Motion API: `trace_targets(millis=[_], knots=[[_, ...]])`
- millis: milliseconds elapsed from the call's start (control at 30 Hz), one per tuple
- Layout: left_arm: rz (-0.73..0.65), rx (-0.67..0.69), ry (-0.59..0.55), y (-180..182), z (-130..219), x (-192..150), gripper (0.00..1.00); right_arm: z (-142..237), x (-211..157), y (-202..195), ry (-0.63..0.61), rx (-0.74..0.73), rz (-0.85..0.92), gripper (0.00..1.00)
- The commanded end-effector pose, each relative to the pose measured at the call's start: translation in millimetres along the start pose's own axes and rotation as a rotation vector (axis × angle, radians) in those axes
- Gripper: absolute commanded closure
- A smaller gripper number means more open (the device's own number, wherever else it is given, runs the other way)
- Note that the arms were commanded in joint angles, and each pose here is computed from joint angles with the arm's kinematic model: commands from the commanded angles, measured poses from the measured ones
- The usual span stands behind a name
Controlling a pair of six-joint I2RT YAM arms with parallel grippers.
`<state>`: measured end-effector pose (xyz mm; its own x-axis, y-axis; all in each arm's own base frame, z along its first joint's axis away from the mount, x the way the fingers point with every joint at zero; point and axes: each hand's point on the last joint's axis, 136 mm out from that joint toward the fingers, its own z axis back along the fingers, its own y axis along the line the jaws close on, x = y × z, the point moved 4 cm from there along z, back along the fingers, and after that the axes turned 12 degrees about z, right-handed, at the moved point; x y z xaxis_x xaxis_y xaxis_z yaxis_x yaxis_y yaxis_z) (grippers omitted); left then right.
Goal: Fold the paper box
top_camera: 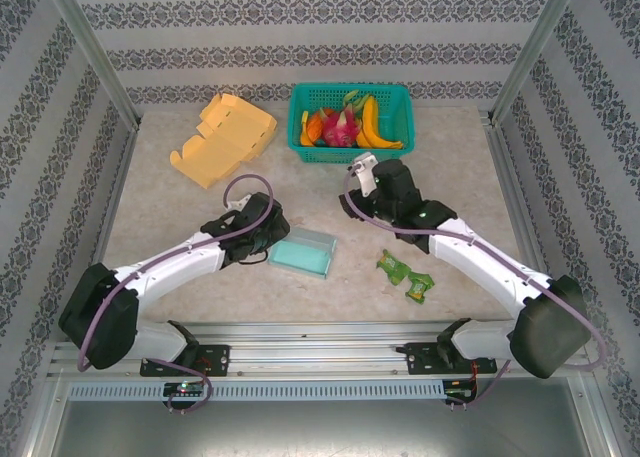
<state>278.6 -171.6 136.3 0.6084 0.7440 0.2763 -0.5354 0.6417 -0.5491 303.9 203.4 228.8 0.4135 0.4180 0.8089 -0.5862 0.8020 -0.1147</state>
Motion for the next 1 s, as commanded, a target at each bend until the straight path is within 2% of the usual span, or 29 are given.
trace_targets(millis=[0,133,267,567,767,967], knots=[[0.000,0.006,-0.039,5.9,5.8,0.8,0.44,-2.3,-18.0,9.3,0.027,-0.068,-0.283,0.46],[-0.013,0.010,-0.050,8.6,8.9,-1.1,0.44,-9.5,-35.1,35.7,0.036,-0.043,-0.317,0.43],[-0.027,0.021,-0.054,12.5,7.5,-5.4,0.45,-11.1,-47.4,55.5,0.040,-0.062,-0.266,0.42],[-0.102,0.064,-0.107,22.7,10.4,-10.5,0.44,-32.4,-83.5,76.2,0.131,-0.088,-0.190,0.41],[-0.162,0.132,-0.141,38.6,20.8,-8.9,0.30,-49.1,-107.8,79.8,0.173,-0.097,-0.202,0.41],[-0.210,0.102,-0.173,49.4,47.4,-4.7,0.26,-59.6,-119.3,84.4,0.213,-0.096,-0.198,0.40]])
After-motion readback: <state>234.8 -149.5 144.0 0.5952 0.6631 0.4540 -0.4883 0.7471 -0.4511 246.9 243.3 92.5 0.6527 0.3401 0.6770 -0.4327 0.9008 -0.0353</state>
